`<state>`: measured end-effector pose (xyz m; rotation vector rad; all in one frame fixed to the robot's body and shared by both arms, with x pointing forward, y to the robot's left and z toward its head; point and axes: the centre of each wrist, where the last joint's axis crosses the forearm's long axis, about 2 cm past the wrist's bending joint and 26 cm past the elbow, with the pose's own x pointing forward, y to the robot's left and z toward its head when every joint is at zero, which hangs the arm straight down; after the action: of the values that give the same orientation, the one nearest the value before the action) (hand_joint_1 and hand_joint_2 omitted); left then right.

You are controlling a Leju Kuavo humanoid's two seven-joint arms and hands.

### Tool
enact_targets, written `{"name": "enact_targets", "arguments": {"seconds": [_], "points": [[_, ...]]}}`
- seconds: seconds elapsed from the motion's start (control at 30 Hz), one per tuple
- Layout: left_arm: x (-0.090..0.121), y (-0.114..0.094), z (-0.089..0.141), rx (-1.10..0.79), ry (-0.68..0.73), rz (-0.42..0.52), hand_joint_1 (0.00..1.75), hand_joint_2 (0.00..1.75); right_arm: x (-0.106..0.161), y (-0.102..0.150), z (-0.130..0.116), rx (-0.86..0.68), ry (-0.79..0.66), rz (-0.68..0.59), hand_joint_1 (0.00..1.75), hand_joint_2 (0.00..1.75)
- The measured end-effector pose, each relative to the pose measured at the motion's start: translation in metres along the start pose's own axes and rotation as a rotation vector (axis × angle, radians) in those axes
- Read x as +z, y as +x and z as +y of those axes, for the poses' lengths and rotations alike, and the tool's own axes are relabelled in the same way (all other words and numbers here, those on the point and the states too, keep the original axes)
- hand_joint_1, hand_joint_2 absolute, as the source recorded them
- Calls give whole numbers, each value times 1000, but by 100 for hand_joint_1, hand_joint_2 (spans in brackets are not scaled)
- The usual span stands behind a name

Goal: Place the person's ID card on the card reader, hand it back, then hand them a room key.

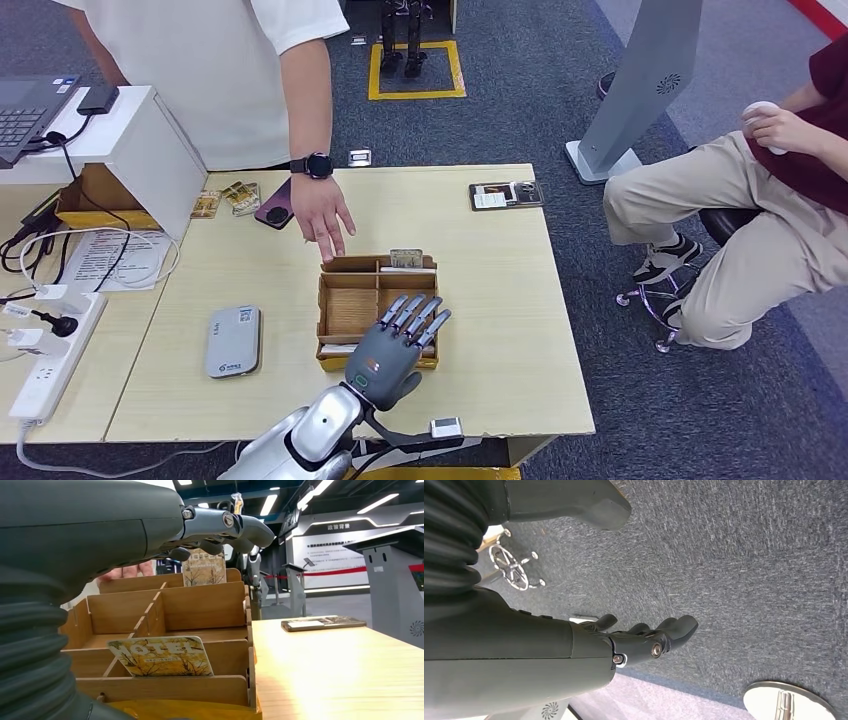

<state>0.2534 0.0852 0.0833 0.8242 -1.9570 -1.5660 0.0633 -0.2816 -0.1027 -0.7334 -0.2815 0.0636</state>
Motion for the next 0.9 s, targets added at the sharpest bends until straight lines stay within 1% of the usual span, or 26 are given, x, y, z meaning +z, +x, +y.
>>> {"name": "enact_targets", "arguments": {"seconds": [0.03, 0.13, 0.17, 0.37, 0.7, 0.9], "points": [[0, 0, 0, 0, 0, 2, 40, 175, 0, 0, 0, -1, 0, 1, 0, 175], [0, 0, 0, 3, 1, 5, 169, 175, 0, -1, 0, -2, 0, 3, 0, 175], [0, -1, 0, 7, 0, 5, 175, 175, 0, -1, 0, -2, 0, 4, 0, 175], [2, -2, -1, 39, 2, 4, 175, 175, 0, -2, 0, -3, 0, 7, 0, 175], [3, -2, -1, 30, 23, 12, 175, 175, 0, -2, 0, -2, 0, 8, 0, 175], [4, -1, -2, 9, 30, 1, 175, 175, 0, -2, 0, -2, 0, 9, 0, 175]]}}
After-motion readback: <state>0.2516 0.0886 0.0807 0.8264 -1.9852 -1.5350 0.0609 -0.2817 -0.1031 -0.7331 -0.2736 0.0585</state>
